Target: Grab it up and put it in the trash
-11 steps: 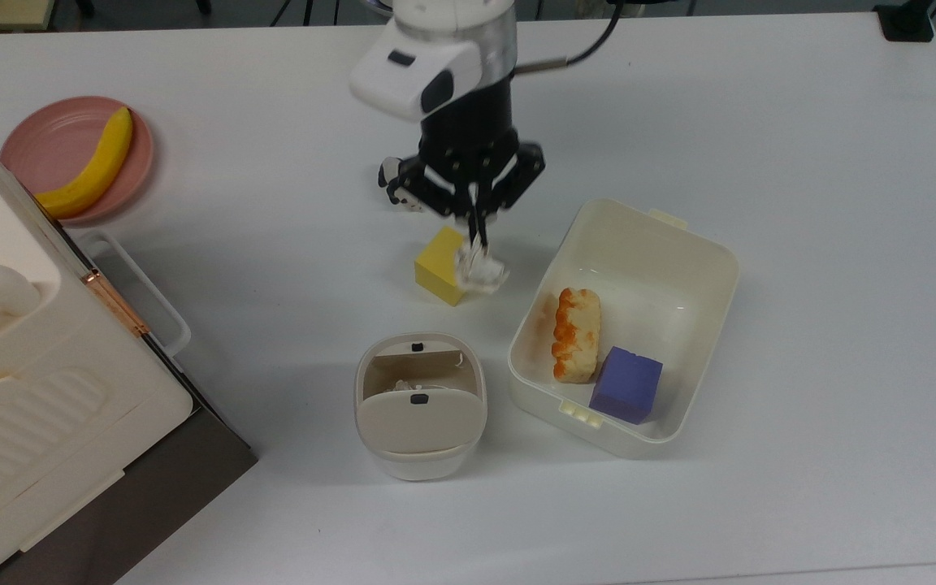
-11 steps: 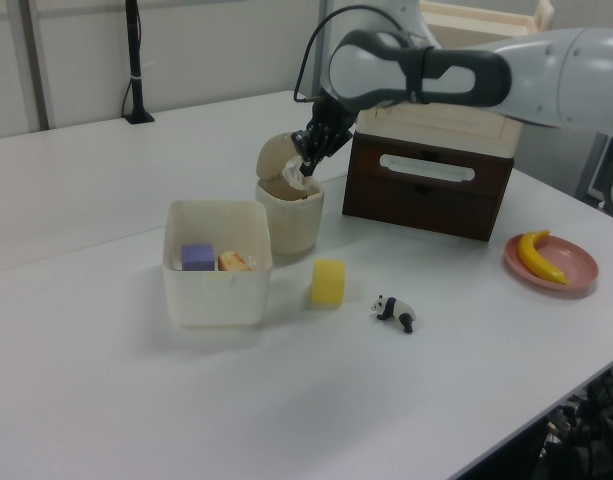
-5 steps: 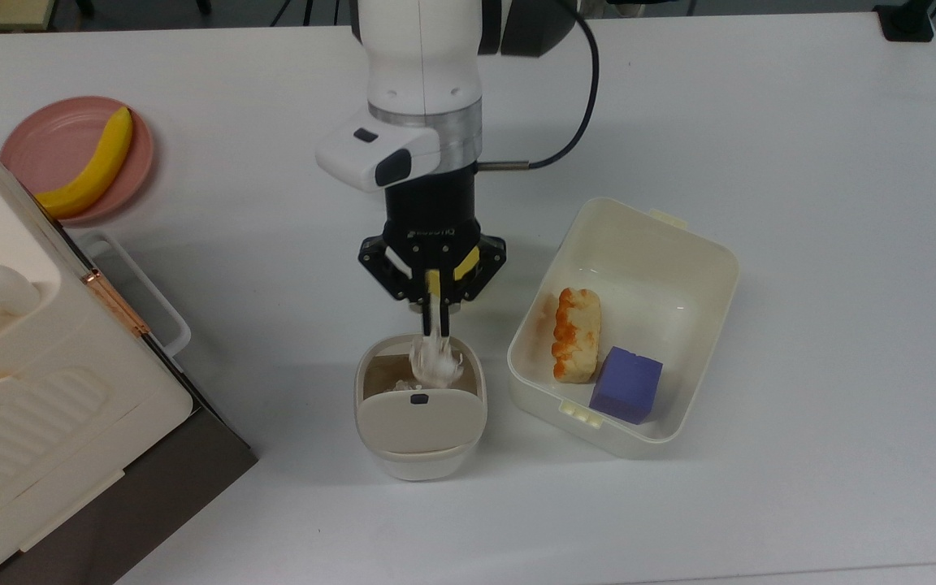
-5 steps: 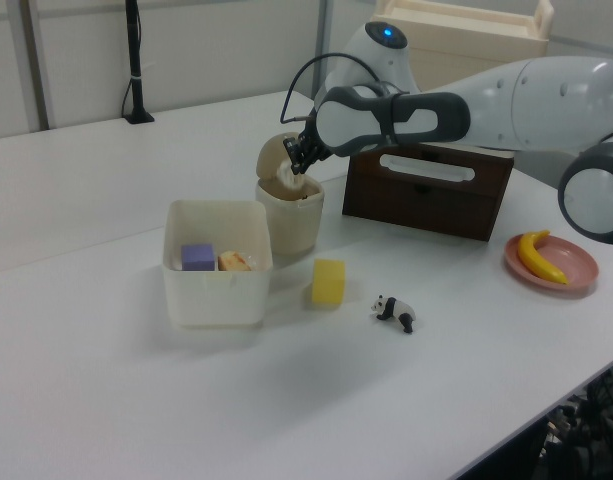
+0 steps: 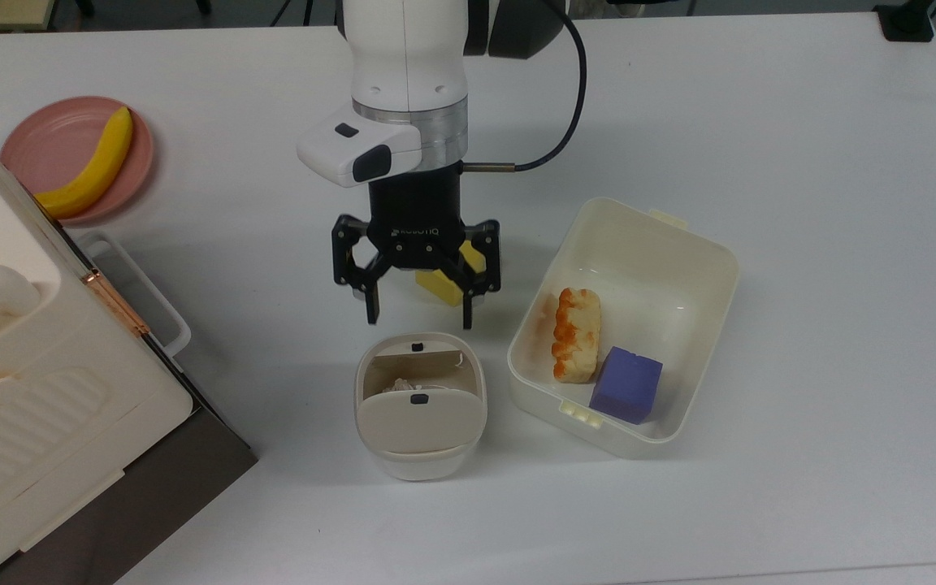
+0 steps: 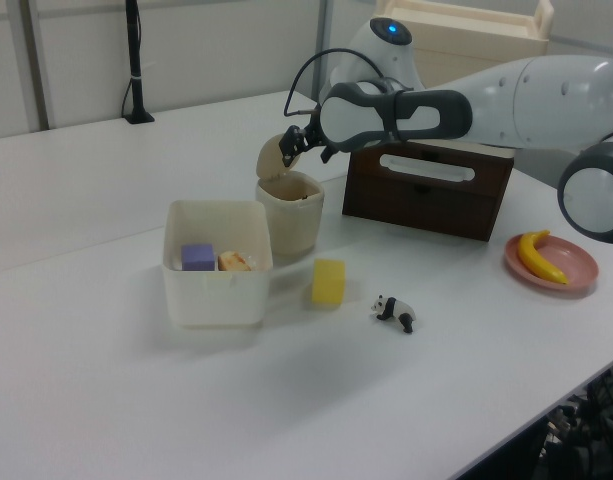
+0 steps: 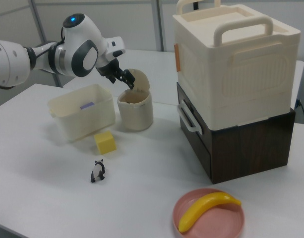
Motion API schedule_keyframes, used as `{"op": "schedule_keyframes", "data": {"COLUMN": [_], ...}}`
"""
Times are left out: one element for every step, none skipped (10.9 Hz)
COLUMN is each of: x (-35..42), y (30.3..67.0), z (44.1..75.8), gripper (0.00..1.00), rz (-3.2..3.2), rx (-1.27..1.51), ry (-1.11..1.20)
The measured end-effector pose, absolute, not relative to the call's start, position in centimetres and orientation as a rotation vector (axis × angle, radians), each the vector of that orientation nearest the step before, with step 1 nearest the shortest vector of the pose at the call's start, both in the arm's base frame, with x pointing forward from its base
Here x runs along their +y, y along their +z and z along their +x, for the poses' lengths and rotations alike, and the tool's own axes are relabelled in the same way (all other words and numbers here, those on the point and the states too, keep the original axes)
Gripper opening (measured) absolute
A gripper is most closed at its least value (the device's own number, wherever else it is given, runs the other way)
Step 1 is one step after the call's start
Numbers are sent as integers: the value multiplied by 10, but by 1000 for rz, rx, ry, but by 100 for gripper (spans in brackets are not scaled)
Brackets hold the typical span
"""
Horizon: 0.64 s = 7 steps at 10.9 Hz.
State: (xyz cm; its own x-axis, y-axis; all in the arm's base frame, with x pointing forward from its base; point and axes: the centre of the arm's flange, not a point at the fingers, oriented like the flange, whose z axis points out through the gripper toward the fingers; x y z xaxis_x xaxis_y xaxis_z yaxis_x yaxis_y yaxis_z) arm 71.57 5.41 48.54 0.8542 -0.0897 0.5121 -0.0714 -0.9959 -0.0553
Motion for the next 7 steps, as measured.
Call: {"op": "schedule_keyframes", "data": {"x": [54, 53, 51, 50, 51, 50, 48], "y": [488, 494, 504, 521, 538, 552, 562], "z": [710, 698, 683, 664, 648, 634, 622], "gripper": [100, 100, 100, 100, 100, 100, 100], "rz": [-3014, -3046, -3073, -3088, -3094, -3094, -3097], "rx": [140, 145, 148, 145, 138, 133, 132], "ry": [-746, -614, -471, -345, -263, -210, -164]}}
